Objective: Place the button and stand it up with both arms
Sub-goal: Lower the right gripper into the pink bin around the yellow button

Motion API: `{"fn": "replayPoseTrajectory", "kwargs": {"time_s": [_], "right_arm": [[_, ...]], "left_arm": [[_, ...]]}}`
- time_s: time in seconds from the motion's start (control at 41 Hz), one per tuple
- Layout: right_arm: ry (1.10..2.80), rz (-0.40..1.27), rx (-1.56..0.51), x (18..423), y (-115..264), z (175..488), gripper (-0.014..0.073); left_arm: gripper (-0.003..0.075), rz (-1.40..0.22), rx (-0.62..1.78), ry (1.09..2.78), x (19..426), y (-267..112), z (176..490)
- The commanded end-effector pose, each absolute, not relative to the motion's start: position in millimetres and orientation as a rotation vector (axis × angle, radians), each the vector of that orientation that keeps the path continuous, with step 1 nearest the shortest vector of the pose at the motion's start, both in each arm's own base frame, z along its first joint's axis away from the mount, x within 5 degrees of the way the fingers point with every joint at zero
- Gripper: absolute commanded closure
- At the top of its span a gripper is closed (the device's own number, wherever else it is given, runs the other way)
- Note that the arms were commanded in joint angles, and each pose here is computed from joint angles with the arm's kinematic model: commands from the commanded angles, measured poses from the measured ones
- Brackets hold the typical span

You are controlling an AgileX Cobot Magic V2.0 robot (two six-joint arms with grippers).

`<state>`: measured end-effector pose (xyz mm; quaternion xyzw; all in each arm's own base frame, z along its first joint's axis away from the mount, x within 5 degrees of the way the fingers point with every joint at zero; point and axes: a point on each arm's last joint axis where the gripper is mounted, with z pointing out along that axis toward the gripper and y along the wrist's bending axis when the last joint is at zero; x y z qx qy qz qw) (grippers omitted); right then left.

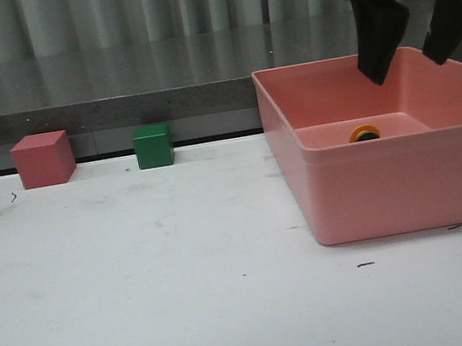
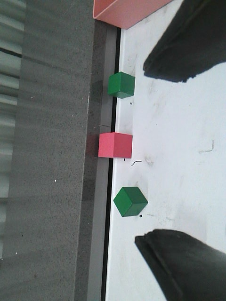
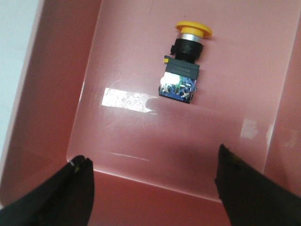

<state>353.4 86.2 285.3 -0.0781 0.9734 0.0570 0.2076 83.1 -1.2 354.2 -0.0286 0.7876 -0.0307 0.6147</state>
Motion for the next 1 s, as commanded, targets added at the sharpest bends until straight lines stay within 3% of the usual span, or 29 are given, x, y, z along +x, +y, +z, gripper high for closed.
{"fn": "replayPoseTrajectory", "kwargs": {"time_s": [0.0,0.195,0.439,0.976], "right_arm": [[2.657,0.142,-0.173,367.7,88.5,301.1,0.0035],[2.691,0.045,-0.048,396.9,88.9,279.8,0.0035],[2.723,0.044,0.047,424.8,94.3,254.2,0.0035],[2.77,0.032,0.091,459.7,100.2,219.2,0.0035]], "left_arm": [[0.0102,-0.079,-0.057,1.723,85.3,-1.8,369.4],[0.0102,-0.079,-0.057,1.723,85.3,-1.8,369.4],[0.0102,-0.079,-0.057,1.723,85.3,-1.8,369.4],[0.0102,-0.079,-0.057,1.723,85.3,-1.8,369.4]]}}
